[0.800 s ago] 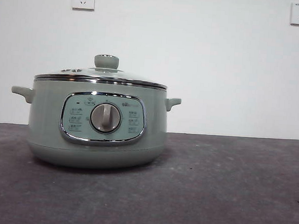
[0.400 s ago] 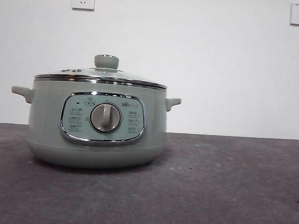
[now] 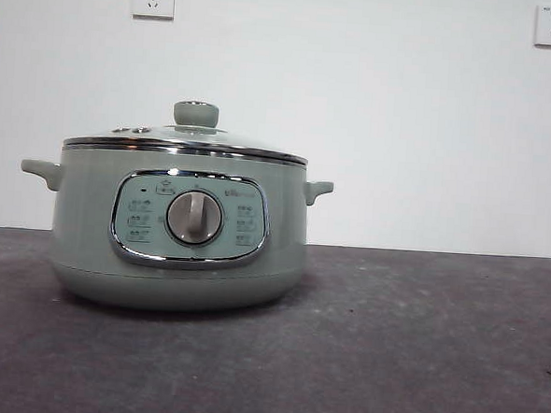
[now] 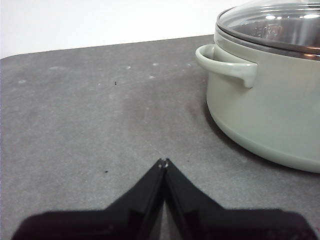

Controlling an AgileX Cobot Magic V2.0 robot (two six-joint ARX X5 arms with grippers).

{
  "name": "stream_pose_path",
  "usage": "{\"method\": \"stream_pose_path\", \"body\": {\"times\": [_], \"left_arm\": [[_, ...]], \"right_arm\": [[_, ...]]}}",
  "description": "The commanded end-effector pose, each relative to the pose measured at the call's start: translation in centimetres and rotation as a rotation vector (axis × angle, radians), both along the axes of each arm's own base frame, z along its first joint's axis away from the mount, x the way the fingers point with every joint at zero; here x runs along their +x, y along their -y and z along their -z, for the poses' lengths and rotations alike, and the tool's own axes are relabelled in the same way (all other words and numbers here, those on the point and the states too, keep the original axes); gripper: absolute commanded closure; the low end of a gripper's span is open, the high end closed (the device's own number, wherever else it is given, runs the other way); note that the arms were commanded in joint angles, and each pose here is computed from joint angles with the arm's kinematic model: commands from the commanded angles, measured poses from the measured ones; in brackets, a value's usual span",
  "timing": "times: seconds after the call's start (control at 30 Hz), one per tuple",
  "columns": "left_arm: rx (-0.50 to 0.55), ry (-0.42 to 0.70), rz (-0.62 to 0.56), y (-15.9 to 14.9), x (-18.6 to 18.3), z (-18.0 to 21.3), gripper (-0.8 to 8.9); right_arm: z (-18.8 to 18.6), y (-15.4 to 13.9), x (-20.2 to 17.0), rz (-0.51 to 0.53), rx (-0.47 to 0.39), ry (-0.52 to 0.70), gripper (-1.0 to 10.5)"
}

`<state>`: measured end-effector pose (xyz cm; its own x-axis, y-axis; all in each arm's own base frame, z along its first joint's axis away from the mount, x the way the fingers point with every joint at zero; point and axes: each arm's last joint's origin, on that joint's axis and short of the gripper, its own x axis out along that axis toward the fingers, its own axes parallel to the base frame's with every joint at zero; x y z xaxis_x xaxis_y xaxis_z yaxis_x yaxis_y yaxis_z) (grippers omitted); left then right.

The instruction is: Pick up the egg,open the lid,put the egg in the pot,close the lid

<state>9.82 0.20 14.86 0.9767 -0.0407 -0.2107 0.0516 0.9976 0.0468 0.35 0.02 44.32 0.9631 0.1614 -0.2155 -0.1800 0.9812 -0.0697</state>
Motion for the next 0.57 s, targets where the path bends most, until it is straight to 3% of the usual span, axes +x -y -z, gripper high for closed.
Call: {"method": "stream_pose_path", "body": {"times": [0.03,0.23,0.57], "left_arm": [[-0.006,-0.003,-0.005,0.0,0.0,0.2,8.16],[-0.006,-0.003,-0.005,0.0,0.0,0.2,8.16],[-0.006,-0.003,-0.005,0.0,0.0,0.2,8.16]], "right_arm": [[1.4,-0.2,0.6,0.026,-0.041,0.113,9.4],[7.1,-0.4,3.3,-0.027,-0.026,0.253,9.5],[19.0,0.7,7.7,0.167,0.014,0.227,9.4]]}}
